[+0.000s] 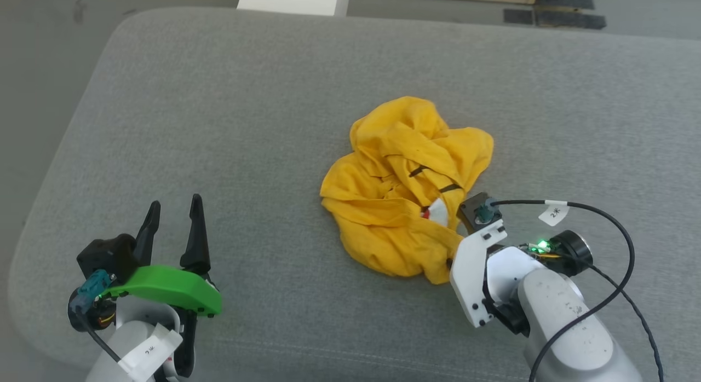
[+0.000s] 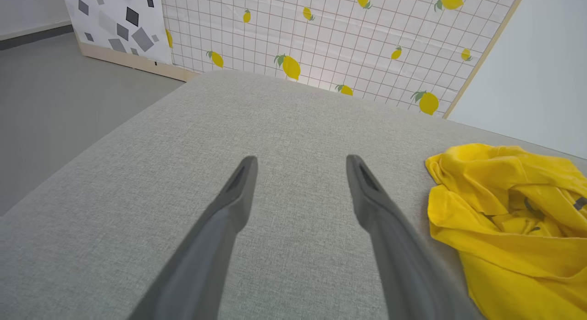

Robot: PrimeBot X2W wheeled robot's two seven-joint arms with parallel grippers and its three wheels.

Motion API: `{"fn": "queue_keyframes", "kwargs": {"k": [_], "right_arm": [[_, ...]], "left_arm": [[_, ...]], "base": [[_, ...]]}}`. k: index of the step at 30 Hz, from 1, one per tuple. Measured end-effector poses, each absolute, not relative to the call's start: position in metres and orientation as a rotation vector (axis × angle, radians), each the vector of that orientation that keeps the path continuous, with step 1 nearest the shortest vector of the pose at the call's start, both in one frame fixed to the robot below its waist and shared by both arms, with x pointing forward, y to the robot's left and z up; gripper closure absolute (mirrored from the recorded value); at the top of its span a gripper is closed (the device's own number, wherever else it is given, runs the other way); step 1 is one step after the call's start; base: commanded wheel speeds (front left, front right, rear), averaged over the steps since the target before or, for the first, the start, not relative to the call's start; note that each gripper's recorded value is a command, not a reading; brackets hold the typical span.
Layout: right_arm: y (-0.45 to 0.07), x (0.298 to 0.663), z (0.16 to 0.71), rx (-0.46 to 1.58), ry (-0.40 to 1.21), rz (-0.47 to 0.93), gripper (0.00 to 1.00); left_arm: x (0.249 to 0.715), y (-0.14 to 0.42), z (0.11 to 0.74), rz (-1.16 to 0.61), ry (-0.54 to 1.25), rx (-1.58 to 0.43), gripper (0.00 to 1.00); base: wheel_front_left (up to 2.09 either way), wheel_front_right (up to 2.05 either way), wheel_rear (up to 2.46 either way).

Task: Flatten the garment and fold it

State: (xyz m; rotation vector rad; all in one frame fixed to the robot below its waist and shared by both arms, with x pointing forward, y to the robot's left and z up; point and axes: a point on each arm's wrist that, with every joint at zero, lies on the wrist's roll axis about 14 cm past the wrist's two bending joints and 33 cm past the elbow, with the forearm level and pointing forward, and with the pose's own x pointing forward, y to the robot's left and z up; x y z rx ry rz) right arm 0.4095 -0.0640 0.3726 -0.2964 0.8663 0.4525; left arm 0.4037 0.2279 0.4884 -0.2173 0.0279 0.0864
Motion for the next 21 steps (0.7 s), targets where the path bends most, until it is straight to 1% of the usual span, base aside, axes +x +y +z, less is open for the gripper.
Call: {"fn": "queue_keyframes", "kwargs": {"k": [4, 5, 6, 7, 11, 14, 17, 19, 21], "right_arm": [[-0.056, 0.413, 0.364, -0.309, 0.895, 0.482, 0.00], [-0.054, 0.414, 0.363, -0.300, 0.899, 0.488, 0.11], [-0.052, 0.416, 0.363, -0.290, 0.897, 0.492, 0.79], [-0.050, 0.417, 0.364, -0.267, 0.891, 0.495, 1.00], [-0.045, 0.427, 0.380, -0.158, 0.797, 0.489, 1.00], [-0.053, 0.445, 0.410, -0.071, 0.665, 0.440, 1.00], [-0.085, 0.471, 0.457, 0.003, 0.489, 0.327, 1.00], [-0.116, 0.479, 0.480, 0.015, 0.416, 0.238, 1.00], [-0.156, 0.477, 0.490, 0.019, 0.390, 0.129, 1.00]], "left_arm": [[0.401, 0.235, 0.482, 0.108, 0.045, -0.218, 0.00], [0.400, 0.237, 0.481, 0.114, 0.049, -0.217, 0.00], [0.399, 0.239, 0.479, 0.119, 0.053, -0.216, 0.00], [0.399, 0.240, 0.479, 0.122, 0.054, -0.215, 0.00], [0.398, 0.241, 0.481, 0.126, 0.047, -0.221, 0.00], [0.398, 0.237, 0.485, 0.117, 0.035, -0.225, 0.00], [0.399, 0.231, 0.489, 0.101, 0.023, -0.234, 0.00], [0.399, 0.227, 0.493, 0.091, 0.011, -0.243, 0.00], [0.400, 0.222, 0.497, 0.080, 0.003, -0.249, 0.00]], "base": [[0.00, 0.00, 0.00], [0.00, 0.00, 0.00], [0.00, 0.00, 0.00], [0.00, 0.00, 0.00], [0.00, 0.00, 0.00], [0.00, 0.00, 0.00], [0.00, 0.00, 0.00], [0.00, 0.00, 0.00], [0.00, 0.00, 0.00]]}}
